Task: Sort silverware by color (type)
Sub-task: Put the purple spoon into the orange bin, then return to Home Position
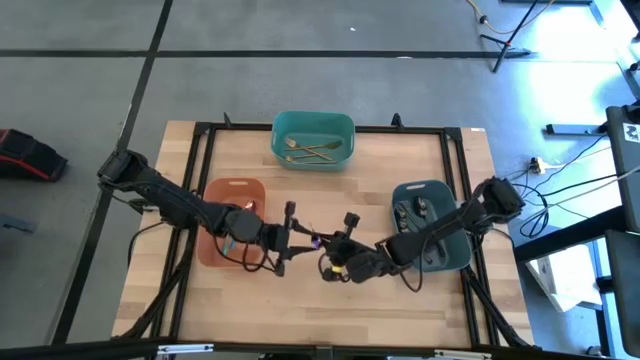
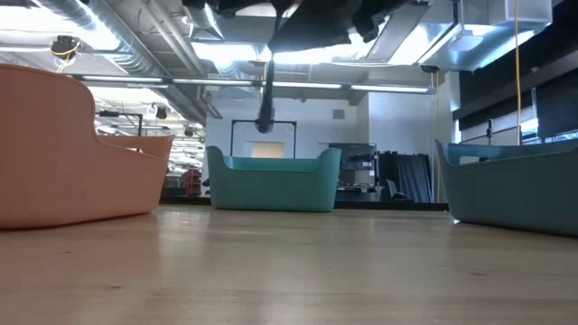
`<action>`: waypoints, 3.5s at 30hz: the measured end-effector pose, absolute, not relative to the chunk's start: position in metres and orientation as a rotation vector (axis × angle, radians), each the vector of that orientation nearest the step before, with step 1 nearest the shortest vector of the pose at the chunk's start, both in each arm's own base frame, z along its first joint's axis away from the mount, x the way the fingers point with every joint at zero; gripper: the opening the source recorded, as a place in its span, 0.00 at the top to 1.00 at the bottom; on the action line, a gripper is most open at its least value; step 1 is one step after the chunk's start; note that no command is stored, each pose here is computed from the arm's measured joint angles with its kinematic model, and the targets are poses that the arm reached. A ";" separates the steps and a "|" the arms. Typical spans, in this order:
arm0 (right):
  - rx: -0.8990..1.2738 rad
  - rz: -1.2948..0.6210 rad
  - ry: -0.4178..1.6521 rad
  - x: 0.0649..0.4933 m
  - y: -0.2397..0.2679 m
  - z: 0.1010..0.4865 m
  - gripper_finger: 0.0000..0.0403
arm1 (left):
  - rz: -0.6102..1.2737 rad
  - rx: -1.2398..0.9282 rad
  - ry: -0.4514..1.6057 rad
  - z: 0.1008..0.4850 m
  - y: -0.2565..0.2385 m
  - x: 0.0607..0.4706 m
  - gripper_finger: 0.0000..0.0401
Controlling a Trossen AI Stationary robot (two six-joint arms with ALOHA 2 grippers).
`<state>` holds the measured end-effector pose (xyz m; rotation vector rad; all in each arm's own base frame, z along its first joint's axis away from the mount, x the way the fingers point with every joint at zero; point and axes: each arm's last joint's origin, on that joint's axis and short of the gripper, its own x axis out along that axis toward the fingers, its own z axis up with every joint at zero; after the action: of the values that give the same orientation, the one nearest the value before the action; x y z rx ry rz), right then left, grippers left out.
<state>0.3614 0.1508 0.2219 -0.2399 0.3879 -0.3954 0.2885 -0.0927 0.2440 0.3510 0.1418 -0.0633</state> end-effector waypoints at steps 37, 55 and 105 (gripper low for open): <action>-0.480 -0.508 0.658 0.309 0.134 0.215 0.62 | 0.282 0.198 0.361 0.285 -0.044 0.244 0.99; -0.378 -0.642 0.756 0.312 0.057 0.169 0.63 | 0.772 -0.235 0.937 0.280 -0.020 0.182 0.99; -0.233 -0.311 0.671 0.302 0.065 0.161 0.63 | 0.571 -0.229 0.935 0.288 -0.031 0.184 0.77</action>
<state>0.3019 0.0648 0.1608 -0.2334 0.6705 -0.3115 0.1839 -0.0313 0.2880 -0.2291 0.9354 0.5714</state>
